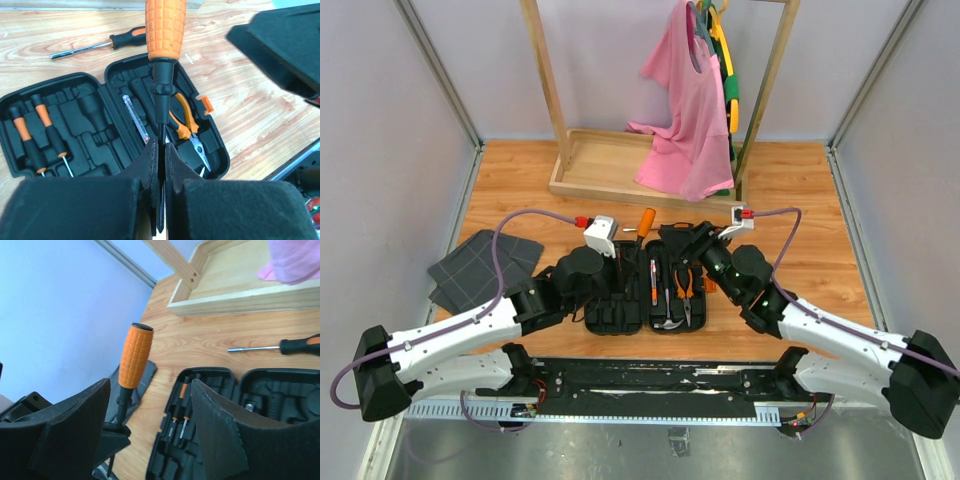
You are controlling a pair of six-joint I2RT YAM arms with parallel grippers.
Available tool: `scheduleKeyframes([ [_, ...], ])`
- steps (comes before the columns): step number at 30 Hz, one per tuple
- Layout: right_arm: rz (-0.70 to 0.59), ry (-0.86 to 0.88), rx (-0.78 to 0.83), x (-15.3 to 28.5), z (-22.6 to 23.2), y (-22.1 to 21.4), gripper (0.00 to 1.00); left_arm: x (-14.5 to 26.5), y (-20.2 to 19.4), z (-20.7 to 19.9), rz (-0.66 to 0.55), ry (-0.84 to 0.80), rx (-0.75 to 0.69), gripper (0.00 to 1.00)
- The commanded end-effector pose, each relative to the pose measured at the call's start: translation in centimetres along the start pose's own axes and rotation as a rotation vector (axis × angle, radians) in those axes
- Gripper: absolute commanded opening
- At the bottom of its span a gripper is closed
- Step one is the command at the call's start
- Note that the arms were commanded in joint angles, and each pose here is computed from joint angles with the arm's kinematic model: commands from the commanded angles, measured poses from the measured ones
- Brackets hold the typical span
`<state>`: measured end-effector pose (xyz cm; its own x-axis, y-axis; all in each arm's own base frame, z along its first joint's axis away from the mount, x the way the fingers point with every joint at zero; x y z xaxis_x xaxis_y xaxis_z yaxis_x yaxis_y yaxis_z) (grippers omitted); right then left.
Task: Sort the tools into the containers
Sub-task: Pick up the screwdriver from the center of the board.
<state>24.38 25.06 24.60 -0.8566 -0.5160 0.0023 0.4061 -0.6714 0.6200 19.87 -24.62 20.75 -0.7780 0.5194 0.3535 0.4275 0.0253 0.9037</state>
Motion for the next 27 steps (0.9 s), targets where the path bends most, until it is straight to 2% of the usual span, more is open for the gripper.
scheduleKeyframes([
  [1,-0.025,0.135,-0.130,-1.0,2.5,0.2,0.65,-0.2,1.6,-1.7,-0.056,-0.086,0.003,0.01],
  [12,0.047,0.157,-0.195,-2.5,3.0,-1.6,0.52,0.0,1.4,-3.3,-0.053,-0.196,-0.024,0.01],
  [16,0.054,0.157,-0.195,-2.6,3.0,-1.9,0.40,0.0,1.2,-3.5,-0.051,-0.213,-0.031,0.01],
  [20,0.058,0.154,-0.179,-2.6,2.8,-2.0,0.23,0.0,1.1,-3.5,-0.048,-0.214,-0.038,0.01],
  [24,0.063,0.150,-0.163,-2.6,2.7,-2.1,0.05,0.1,1.1,-3.4,-0.051,-0.213,-0.036,0.12],
  [27,0.061,0.135,-0.150,-2.7,2.4,-2.1,0.01,0.3,1.2,-3.3,-0.058,-0.215,-0.033,0.23],
])
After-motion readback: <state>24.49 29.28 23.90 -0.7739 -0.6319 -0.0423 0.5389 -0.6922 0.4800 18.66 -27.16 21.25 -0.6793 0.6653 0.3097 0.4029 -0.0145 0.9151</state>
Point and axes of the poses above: each gripper's point midway between its finger pads, its own x axis back along the fingers, its own z axis along the line the jaws close on, y = z × x, the point moved 2 cm from there along x, back along the fingers, and after that the axes turned 7 degrees about -x, right-handed, at the moved point
